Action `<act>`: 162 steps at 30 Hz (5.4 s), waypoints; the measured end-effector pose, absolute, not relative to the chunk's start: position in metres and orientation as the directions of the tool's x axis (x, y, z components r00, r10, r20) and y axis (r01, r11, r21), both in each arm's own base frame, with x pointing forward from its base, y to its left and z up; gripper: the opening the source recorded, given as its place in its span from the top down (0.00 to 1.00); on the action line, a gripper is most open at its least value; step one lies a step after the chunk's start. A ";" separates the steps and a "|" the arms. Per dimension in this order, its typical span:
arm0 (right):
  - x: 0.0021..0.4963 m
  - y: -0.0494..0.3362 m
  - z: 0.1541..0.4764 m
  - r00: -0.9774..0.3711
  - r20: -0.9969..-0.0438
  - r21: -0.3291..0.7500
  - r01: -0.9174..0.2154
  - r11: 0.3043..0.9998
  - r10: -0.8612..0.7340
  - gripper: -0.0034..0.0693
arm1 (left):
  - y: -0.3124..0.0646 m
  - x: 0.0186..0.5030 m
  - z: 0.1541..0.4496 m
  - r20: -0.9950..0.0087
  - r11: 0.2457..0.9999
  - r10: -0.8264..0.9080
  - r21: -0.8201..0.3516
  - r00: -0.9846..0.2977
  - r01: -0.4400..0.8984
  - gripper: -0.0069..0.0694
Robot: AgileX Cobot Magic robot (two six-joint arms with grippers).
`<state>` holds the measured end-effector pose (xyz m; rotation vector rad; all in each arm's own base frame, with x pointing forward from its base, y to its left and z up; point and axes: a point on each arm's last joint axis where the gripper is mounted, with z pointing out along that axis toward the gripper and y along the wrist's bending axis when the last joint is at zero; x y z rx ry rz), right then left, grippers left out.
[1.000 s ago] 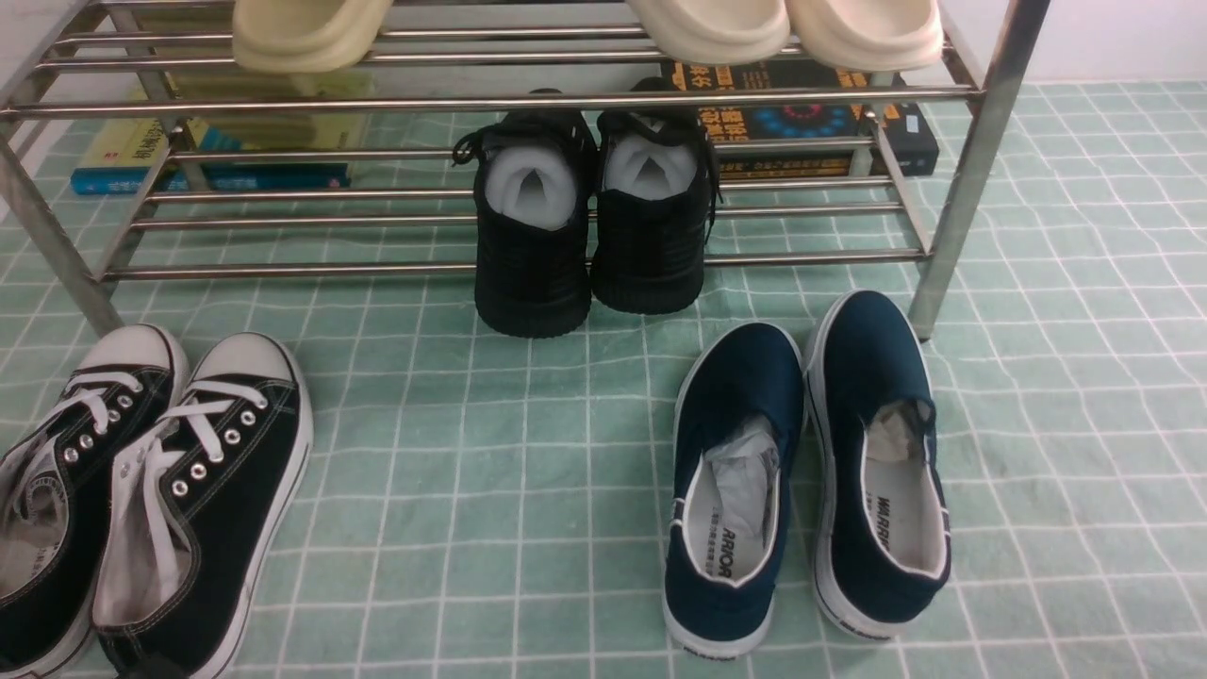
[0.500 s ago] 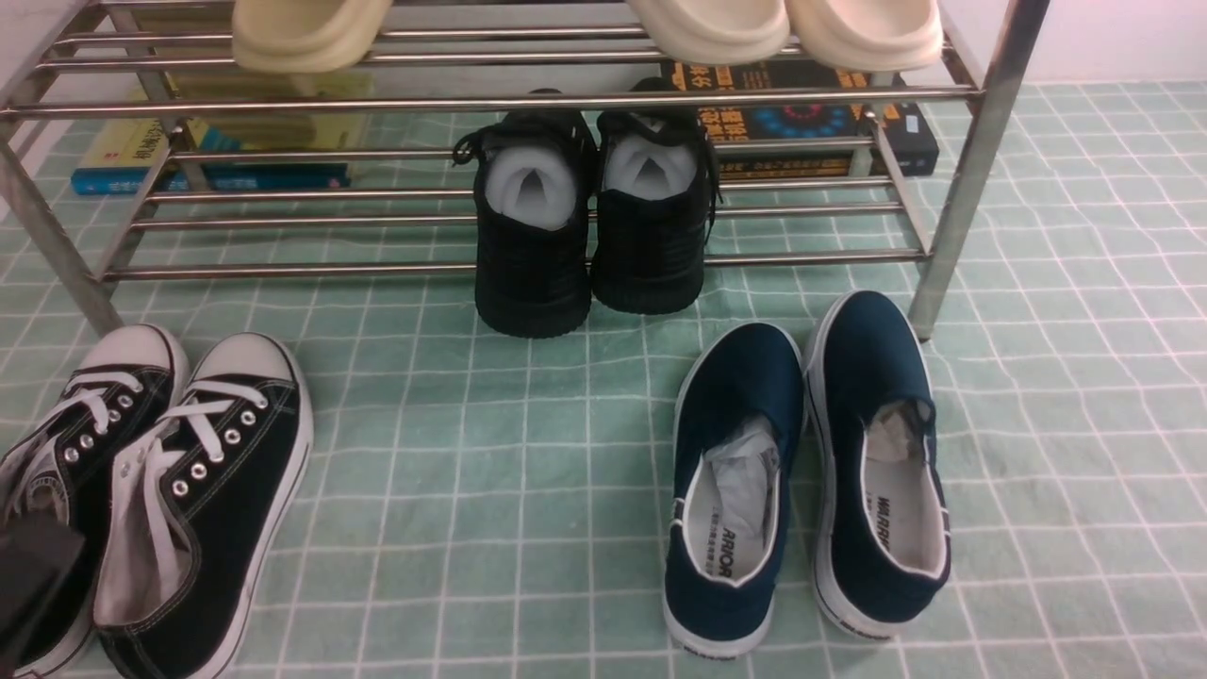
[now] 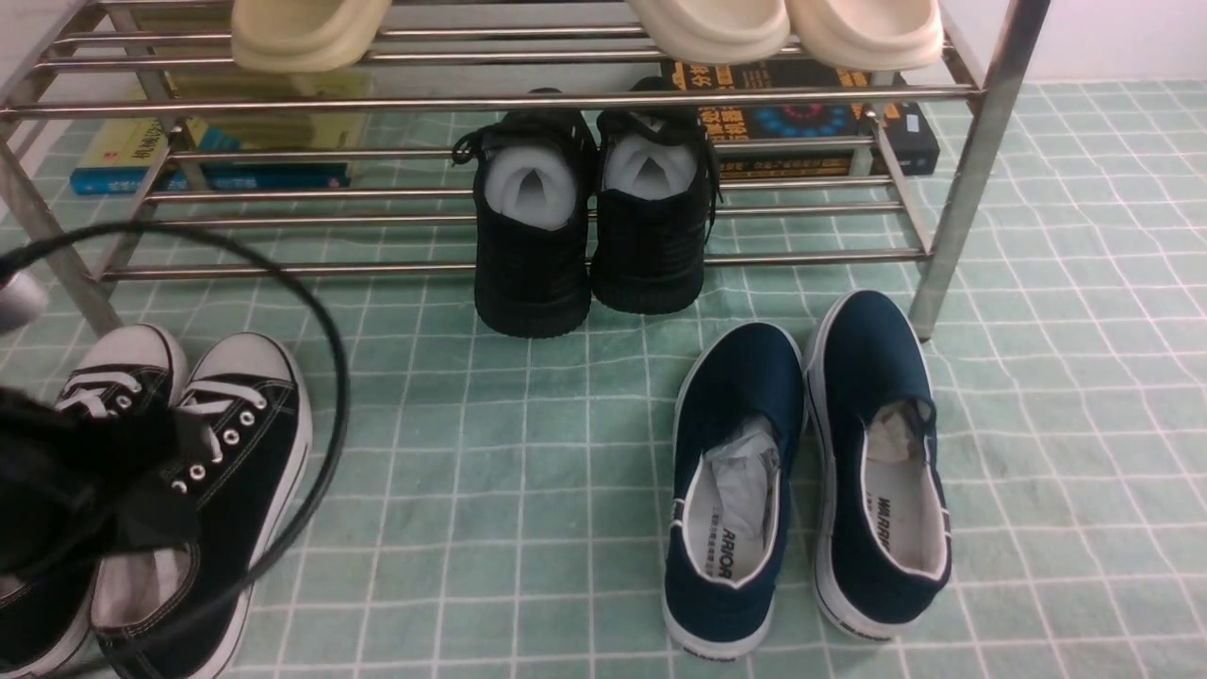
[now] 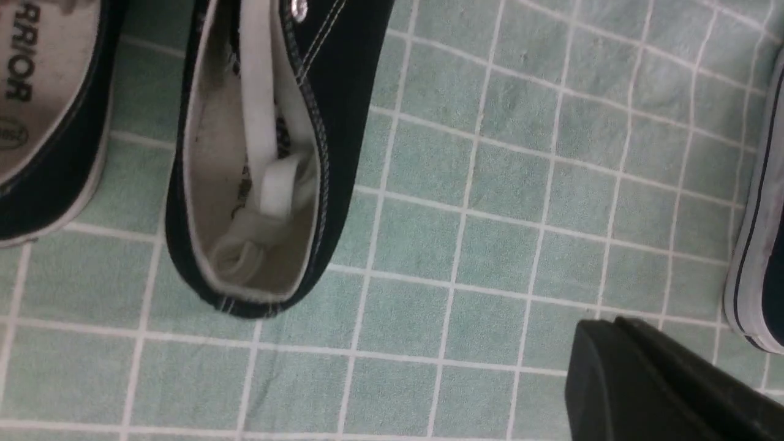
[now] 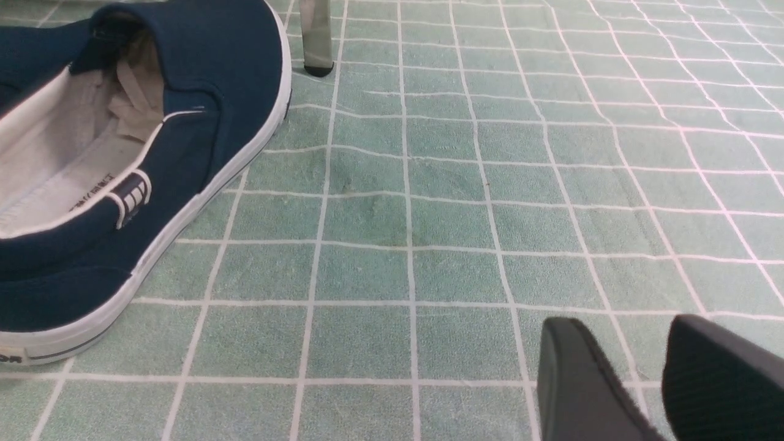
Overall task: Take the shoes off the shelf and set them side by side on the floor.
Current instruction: 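Grasp a shoe standing on the lower shelf of the shoe rack with the left gripper, then set the held shoe down on the floor in front of the rack with the left gripper, then reach toward the shoe rack and grasp a shoe on it with the right gripper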
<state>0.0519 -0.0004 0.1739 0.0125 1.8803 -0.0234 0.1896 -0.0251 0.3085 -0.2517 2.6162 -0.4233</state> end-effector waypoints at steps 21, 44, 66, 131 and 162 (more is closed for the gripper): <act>0.052 0.000 0.174 -0.305 -0.952 -0.010 0.021 1.000 -0.003 0.62 | -0.135 0.345 0.318 -0.598 0.894 -0.288 -0.449 -0.748 0.014 0.37; 0.052 0.000 0.174 -0.305 -0.952 -0.010 0.021 1.000 -0.003 0.62 | -0.150 0.395 0.252 -0.626 0.880 -0.357 -0.475 -0.693 -0.024 0.78; 0.052 0.000 0.174 -0.305 -0.952 -0.010 0.021 1.000 -0.003 0.62 | -0.086 0.255 0.307 -0.496 0.935 -0.332 -0.284 -0.803 -0.211 0.88; 0.057 0.006 0.197 -0.047 -0.544 0.839 -0.008 0.544 0.838 0.62 | -0.102 0.291 0.340 -0.579 0.987 -0.039 -0.150 -0.815 0.060 0.83; 0.299 0.153 0.328 -0.896 -0.402 0.661 -0.426 0.618 -0.187 0.94 | 0.024 0.289 0.332 -0.393 0.951 -0.288 -0.008 -0.873 -0.310 0.89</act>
